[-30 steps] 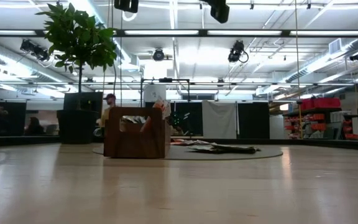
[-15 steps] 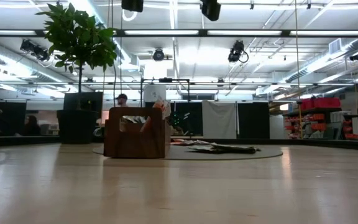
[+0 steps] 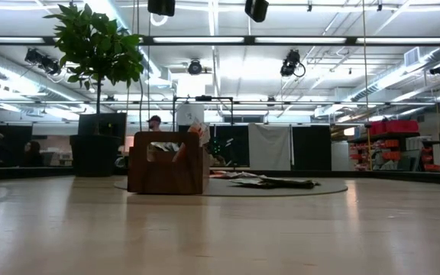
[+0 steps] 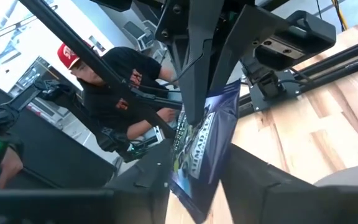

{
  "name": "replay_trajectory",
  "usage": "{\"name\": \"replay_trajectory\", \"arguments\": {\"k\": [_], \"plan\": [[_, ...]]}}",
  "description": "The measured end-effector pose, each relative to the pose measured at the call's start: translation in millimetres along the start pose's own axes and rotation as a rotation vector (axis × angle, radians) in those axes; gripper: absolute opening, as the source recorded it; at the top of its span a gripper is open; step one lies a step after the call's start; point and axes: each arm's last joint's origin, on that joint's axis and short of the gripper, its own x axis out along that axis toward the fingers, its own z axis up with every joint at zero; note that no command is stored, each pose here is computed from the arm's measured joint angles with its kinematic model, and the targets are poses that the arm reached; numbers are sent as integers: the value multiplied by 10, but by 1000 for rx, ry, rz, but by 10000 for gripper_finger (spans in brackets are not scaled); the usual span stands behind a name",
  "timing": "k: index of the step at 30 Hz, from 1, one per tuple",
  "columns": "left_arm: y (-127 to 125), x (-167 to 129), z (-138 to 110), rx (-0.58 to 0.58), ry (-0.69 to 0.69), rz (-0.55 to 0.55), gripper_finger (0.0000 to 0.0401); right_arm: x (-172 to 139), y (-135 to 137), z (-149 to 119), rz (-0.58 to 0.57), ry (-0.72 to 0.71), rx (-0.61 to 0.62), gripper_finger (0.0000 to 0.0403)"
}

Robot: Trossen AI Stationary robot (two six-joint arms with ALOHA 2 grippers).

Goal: Pick & Place Tea
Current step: Put the violet tea bag into the top section of the wooden organizer

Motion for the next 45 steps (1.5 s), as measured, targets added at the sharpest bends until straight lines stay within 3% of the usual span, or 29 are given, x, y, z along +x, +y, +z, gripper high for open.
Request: {"name": "replay_trajectory", "arguments": {"k": [11,21,34,37,41,45], "plan": [[0,0,1,13,-9,7,3,0,-3,1,-10,-4,-68,15],[14,-22,39,107,-62,37,3,-111,-42,12,-67,17,-71,13],[11,-47,108,124,-162,64,4,-314,-53,70,-117,13,-84,12],[7,-66,93,120,-140,56,25,-339,-53,2,-107,77,-52,12],[-12,-76,105,137,-155,49,87,-363,-56,-40,-132,114,-51,12],[-38,-117,99,177,-181,57,148,-473,-30,-76,-230,132,-66,12]]}}
